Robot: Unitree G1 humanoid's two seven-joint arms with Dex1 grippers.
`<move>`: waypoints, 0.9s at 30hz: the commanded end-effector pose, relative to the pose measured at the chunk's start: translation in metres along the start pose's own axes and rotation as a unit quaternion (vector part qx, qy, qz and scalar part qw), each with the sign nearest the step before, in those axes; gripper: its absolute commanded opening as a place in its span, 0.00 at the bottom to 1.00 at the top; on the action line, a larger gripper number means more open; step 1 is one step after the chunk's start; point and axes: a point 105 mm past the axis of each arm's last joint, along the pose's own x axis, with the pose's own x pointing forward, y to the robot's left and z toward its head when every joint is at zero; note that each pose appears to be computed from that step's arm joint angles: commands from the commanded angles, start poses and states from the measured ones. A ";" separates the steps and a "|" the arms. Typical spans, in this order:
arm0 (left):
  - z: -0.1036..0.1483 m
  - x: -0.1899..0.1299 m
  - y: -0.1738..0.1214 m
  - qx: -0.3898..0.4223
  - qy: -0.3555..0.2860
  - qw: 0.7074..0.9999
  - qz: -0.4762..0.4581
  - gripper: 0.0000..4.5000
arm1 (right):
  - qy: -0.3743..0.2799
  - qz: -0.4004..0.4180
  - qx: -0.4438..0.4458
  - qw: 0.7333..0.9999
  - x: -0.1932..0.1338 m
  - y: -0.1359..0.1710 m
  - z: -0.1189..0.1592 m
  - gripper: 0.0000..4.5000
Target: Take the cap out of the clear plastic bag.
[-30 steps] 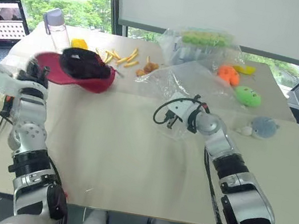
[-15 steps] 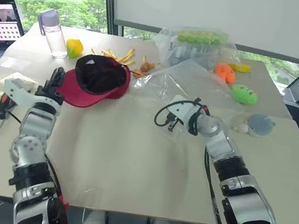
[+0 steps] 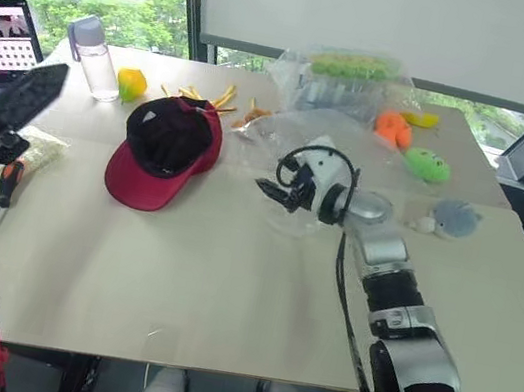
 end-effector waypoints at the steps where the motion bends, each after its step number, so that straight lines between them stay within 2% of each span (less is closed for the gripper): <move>1: -0.011 0.014 -0.019 0.047 0.011 0.998 -0.035 1.00 | -0.103 0.107 0.092 0.985 -0.024 0.020 0.062 0.99; 4: -0.032 0.020 0.002 0.071 0.016 0.997 0.026 1.00 | -0.113 0.156 0.147 0.970 -0.057 0.028 0.071 0.99; 6: -0.043 0.026 0.026 0.098 -0.005 0.989 0.113 1.00 | -0.131 0.124 0.163 0.970 -0.070 0.017 0.075 0.99; 8: -0.055 0.033 0.040 0.128 -0.012 0.976 0.177 1.00 | -0.156 0.048 0.180 0.970 -0.077 -0.006 0.076 0.99; 10: -0.060 0.033 0.050 0.194 -0.041 0.949 0.246 1.00 | -0.172 -0.066 0.168 0.968 -0.083 -0.036 0.069 0.99; 12: -0.078 0.035 0.055 0.259 -0.033 0.920 0.291 1.00 | -0.178 -0.206 0.157 0.949 -0.097 -0.069 0.053 0.99; 14: -0.097 0.038 0.050 0.285 -0.027 0.913 0.292 1.00 | -0.155 -0.298 0.108 0.936 -0.111 -0.082 0.034 0.99; 17: -0.131 0.034 0.052 0.317 0.003 0.901 0.297 1.00 | -0.092 -0.365 0.038 0.926 -0.122 -0.072 -0.011 0.99; 21: -0.167 0.021 0.058 0.327 0.035 0.894 0.303 1.00 | -0.040 -0.385 -0.004 0.922 -0.127 -0.044 -0.060 0.99; 24: -0.190 0.013 0.055 0.319 0.056 0.899 0.294 1.00 | -0.015 -0.386 -0.024 0.922 -0.131 -0.027 -0.082 0.99; 27: -0.207 0.006 0.053 0.299 0.068 0.906 0.293 1.00 | -0.006 -0.389 -0.031 0.921 -0.135 -0.020 -0.093 0.99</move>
